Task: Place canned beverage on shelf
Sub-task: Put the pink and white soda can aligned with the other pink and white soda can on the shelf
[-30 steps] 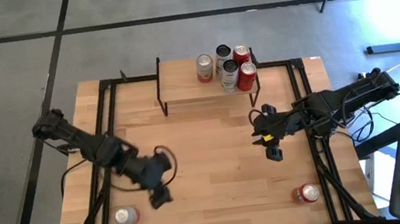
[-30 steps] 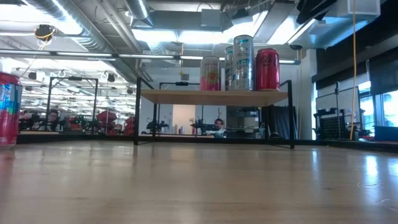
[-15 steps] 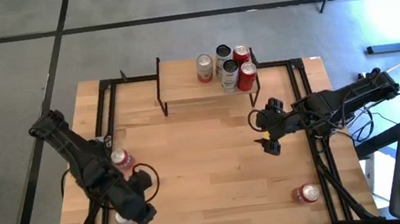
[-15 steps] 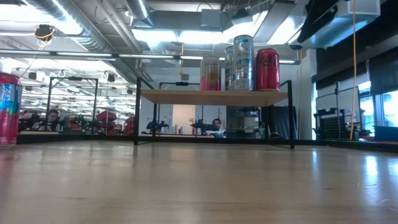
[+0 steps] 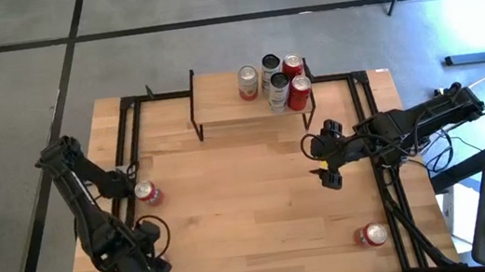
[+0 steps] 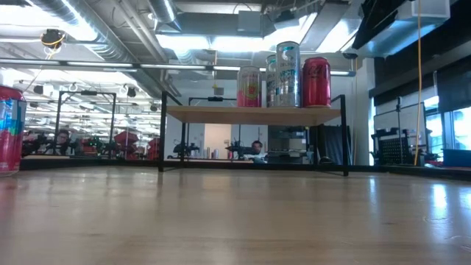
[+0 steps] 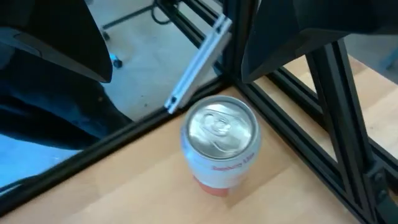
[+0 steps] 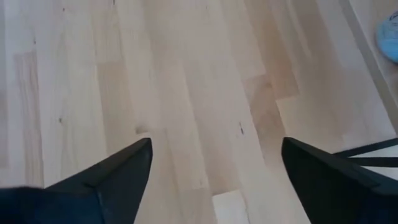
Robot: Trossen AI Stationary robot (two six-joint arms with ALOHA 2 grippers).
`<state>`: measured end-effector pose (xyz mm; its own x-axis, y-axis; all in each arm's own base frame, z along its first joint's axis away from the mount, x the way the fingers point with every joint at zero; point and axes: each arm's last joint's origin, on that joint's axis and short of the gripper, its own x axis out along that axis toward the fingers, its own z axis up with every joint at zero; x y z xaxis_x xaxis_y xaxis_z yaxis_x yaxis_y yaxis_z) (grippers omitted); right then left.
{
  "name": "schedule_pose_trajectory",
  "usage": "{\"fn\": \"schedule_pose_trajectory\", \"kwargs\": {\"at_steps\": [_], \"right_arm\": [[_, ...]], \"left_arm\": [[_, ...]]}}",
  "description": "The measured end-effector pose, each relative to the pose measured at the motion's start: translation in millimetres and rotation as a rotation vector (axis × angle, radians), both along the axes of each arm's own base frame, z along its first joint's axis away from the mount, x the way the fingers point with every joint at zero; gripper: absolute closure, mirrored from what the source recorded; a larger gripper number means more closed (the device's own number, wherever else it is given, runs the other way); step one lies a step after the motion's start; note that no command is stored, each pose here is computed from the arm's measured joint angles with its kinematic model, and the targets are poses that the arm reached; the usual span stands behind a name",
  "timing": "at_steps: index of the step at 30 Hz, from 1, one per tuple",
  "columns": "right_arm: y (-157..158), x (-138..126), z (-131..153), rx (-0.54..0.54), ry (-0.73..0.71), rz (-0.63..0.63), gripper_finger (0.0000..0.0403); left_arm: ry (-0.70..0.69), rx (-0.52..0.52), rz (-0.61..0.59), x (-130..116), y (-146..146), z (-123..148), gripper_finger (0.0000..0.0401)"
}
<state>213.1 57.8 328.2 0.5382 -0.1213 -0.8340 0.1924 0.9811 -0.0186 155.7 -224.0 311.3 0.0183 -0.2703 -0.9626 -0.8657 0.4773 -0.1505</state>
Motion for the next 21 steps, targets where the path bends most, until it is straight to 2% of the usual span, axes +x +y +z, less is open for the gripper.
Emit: {"fn": "schedule_pose_trajectory", "kwargs": {"at_steps": [9,14,21], "right_arm": [[-0.5,0.2,0.0,-0.015,-0.004,-0.008,0.0063],[-0.4,0.1,0.0,-0.014,-0.004,-0.008,0.0063],[-0.5,0.2,0.1,-0.016,-0.004,-0.009,0.0063]], "left_arm": [[0.057,0.09,-0.036,-9.1,3.0,-34.0,0.0053],[0.026,0.067,-0.103,-7.7,0.9,-46.2,0.0053],[0.05,0.087,-0.125,-12.2,2.7,-62.0,0.0053]]}}
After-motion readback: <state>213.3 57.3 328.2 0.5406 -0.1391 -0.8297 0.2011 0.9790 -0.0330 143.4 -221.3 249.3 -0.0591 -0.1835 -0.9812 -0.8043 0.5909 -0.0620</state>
